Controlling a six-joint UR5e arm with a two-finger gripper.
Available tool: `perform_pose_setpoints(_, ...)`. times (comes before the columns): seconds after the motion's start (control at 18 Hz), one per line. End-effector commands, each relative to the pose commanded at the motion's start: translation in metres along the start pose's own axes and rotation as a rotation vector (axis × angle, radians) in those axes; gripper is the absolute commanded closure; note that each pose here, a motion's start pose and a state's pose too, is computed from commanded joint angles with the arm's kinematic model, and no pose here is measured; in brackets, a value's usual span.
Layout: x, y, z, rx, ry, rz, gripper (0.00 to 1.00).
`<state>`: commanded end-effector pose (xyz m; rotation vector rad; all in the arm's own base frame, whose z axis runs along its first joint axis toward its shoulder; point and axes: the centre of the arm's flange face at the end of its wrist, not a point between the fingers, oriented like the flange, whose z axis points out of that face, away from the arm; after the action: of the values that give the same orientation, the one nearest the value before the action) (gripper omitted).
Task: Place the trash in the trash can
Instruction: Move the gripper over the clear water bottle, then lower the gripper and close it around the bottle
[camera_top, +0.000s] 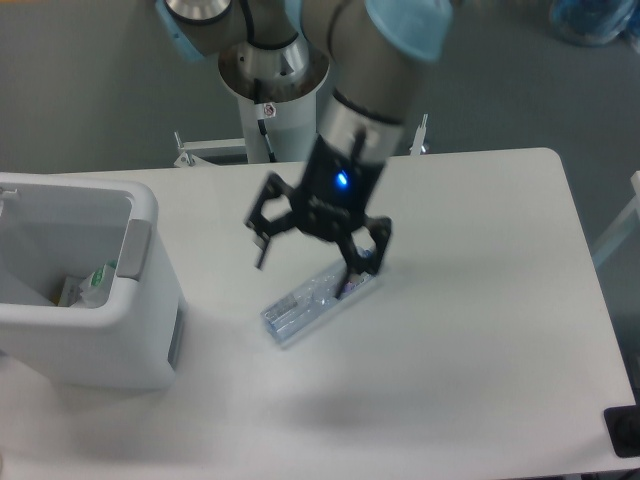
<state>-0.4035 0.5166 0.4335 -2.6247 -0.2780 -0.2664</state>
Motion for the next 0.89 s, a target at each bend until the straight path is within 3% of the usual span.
perform_pose_setpoints(0.28,-0.009,0.007,0.046,-0.174,-0.027,0.097,0.00)
perform_pose_setpoints(0.67,0.015,0.022,0.124,-0.454,-0.052,0.228,0.00)
perform_pose_setpoints(0.89,0.023,0.034,0.153,-0.539,-0.055,0.264,0.00)
